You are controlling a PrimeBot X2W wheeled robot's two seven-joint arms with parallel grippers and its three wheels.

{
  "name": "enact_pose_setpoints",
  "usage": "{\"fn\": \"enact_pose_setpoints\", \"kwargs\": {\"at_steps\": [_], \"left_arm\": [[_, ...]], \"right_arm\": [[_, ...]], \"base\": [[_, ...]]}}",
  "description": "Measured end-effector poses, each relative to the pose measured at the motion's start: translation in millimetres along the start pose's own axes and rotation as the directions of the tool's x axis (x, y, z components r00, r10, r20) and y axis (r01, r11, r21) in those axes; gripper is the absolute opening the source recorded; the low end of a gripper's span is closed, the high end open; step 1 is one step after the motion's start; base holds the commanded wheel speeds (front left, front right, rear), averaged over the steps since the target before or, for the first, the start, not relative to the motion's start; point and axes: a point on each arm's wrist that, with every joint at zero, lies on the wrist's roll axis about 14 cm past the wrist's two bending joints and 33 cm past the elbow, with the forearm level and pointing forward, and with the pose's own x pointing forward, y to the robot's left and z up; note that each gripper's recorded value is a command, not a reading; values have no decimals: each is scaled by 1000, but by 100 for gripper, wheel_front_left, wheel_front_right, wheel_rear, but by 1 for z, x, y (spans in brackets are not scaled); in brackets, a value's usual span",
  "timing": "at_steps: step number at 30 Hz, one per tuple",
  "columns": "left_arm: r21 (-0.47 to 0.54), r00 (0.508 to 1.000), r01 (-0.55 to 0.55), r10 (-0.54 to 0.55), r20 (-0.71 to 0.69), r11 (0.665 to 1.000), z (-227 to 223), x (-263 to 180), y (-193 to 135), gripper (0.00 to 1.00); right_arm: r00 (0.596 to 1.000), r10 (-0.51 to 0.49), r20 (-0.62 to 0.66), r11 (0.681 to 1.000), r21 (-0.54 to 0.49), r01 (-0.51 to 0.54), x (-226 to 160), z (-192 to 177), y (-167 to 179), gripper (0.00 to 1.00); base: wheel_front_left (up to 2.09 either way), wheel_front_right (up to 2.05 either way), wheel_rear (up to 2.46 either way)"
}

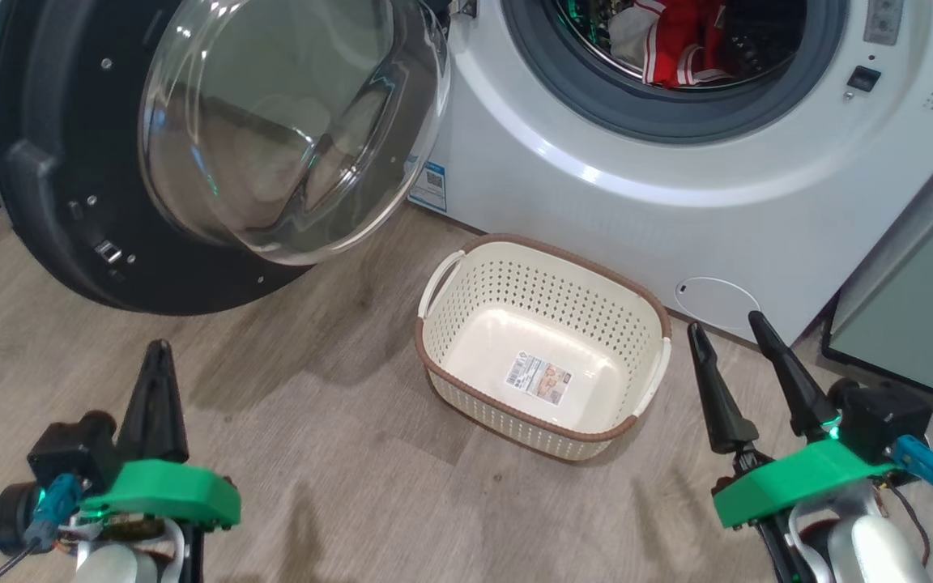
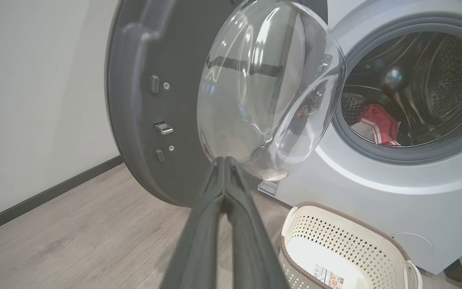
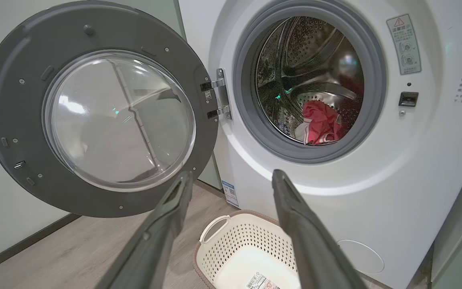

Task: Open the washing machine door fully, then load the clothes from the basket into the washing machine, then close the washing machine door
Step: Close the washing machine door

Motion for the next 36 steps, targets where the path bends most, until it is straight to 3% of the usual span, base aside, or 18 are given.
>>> {"fn": "enact_pose_setpoints", "kwargs": {"at_steps": [6, 12, 16, 19, 21, 23, 27, 30, 32, 34, 36], "left_arm": [[-31, 999, 8, -6, 54, 999, 17, 2, -2, 0], [-303, 972, 35, 38, 231, 952, 75, 8, 10, 0], [-438, 914, 115, 77, 397, 892, 132, 17, 34, 0], [-538, 857, 213, 108, 503, 816, 179, 28, 52, 0], [-612, 821, 290, 137, 554, 736, 208, 37, 69, 0], [-620, 809, 305, 148, 570, 723, 228, 50, 87, 0], [-682, 835, 258, 197, 514, 684, 235, 78, 125, 0], [-754, 867, 186, 256, 428, 630, 220, 100, 151, 0], [-763, 889, 93, 292, 353, 639, 204, 113, 167, 0], [-807, 899, 31, 335, 280, 590, 184, 122, 182, 0], [-822, 915, -36, 350, 202, 569, 163, 131, 187, 0]], "right_arm": [[1000, 5, 0, 1000, 0, -5, 1, 0, 2, 100], [1000, 8, -5, 1000, -2, -8, 2, 0, 2, 100], [1000, 11, 1, 1000, -6, -11, 3, 2, 3, 100], [1000, 12, -1, 1000, -9, -12, 4, 3, 3, 100], [1000, 11, 0, 1000, -14, -11, 4, 3, 2, 100], [1000, 10, -3, 1000, -16, -10, 4, 3, 1, 100], [1000, 4, -12, 1000, -20, -4, 3, 2, -2, 100], [1000, -9, -13, 1000, -19, 9, 3, 2, -7, 100], [1000, -18, -6, 1000, -21, 17, 5, 3, -11, 100], [1000, -28, -8, 999, -22, 28, 4, 2, -16, 100], [999, -38, -11, 999, -20, 37, 5, 1, -20, 100]], "base": [[0, 0, 0], [0, 0, 0], [0, 0, 0], [0, 0, 0], [0, 0, 0], [0, 0, 0], [0, 0, 0], [0, 0, 0], [0, 0, 0], [0, 0, 0], [0, 0, 0]]}}
